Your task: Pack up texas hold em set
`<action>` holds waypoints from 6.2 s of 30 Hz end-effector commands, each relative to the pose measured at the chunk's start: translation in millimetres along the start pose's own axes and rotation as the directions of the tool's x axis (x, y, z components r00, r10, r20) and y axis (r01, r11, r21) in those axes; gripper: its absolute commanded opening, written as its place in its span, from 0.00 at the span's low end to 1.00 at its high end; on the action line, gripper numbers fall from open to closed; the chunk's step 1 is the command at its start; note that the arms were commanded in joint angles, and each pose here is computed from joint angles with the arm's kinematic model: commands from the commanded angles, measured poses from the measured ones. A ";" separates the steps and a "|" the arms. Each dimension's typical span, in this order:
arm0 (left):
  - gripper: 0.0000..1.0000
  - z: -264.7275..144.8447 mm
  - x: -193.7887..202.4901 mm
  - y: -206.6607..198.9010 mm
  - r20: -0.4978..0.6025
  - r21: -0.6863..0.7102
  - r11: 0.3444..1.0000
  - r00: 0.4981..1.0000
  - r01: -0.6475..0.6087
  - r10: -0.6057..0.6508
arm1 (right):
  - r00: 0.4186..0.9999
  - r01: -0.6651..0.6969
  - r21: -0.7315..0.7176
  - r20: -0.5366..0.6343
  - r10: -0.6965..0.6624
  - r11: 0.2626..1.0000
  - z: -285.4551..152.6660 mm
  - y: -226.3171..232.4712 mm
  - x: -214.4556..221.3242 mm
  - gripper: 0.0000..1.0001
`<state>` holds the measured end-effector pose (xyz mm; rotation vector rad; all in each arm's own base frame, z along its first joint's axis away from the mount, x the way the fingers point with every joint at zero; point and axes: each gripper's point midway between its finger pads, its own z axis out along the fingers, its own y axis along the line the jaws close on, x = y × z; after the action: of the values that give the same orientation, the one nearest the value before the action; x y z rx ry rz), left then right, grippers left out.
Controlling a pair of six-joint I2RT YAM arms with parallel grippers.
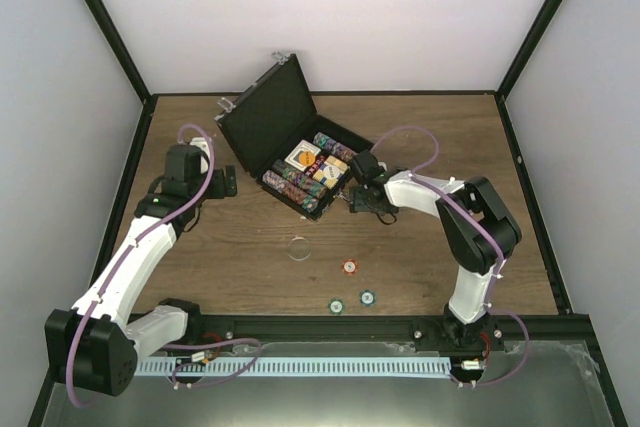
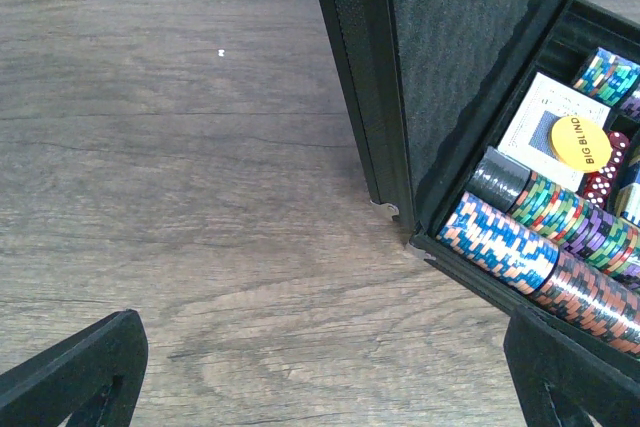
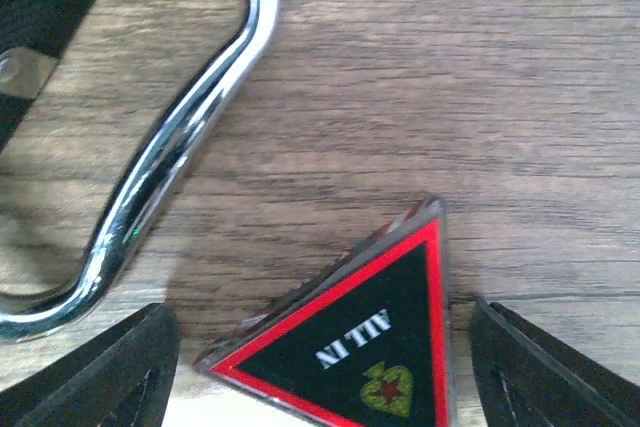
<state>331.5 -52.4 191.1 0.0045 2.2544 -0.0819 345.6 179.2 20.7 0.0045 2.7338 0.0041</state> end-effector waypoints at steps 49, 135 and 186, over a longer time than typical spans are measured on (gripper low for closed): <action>1.00 -0.3 -1.4 -0.9 0.011 0.005 1.000 1.000 0.003 -0.003 | 0.965 0.237 -0.277 0.175 -0.194 0.931 -39.2 120.5 -119.3 0.56; 1.00 -4.0 -3.2 1.0 0.023 -0.003 1.000 1.000 0.002 -0.002 | 0.927 0.259 -0.229 0.330 -0.176 0.938 -83.7 110.0 -120.5 0.51; 1.00 -6.8 -2.5 6.2 0.024 -0.031 1.000 1.000 0.005 -0.004 | 0.904 0.324 -0.546 -0.062 -0.423 0.773 -129.3 111.4 198.3 0.70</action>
<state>329.7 -48.7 198.9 -0.0074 2.2281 -0.0665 140.7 279.1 72.0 -0.6740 2.7234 0.6352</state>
